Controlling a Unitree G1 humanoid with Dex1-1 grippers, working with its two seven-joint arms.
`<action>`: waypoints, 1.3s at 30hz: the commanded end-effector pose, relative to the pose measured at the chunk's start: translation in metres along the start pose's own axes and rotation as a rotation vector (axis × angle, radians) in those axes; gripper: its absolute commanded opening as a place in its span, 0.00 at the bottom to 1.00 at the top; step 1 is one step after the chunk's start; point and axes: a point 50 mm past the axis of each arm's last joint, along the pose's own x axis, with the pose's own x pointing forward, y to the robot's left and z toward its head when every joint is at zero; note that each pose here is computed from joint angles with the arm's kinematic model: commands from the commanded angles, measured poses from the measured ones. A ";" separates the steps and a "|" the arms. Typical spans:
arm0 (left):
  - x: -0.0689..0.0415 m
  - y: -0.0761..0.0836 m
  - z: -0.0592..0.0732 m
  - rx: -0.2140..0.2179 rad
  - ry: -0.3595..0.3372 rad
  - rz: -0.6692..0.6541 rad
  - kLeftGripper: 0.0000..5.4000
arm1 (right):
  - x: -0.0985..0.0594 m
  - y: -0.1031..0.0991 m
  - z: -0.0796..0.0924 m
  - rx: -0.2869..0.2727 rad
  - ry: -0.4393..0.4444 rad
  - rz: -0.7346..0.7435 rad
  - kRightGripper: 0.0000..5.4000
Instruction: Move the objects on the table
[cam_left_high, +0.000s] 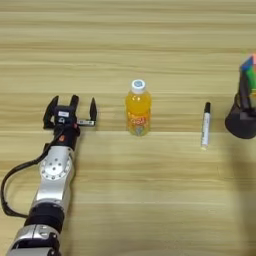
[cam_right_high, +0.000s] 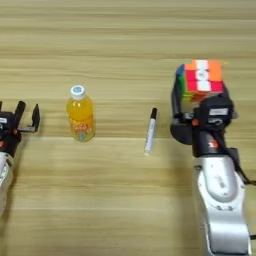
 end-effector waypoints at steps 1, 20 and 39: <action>0.004 0.000 0.002 0.009 -0.013 -0.006 1.00 | 0.011 0.035 -0.010 0.061 0.014 0.105 0.63; 0.003 -0.003 0.004 0.005 -0.024 0.000 1.00 | 0.002 0.105 -0.111 0.196 0.324 0.265 0.63; 0.002 -0.003 0.004 0.006 -0.026 0.000 1.00 | -0.002 0.101 -0.127 0.159 0.351 0.239 0.72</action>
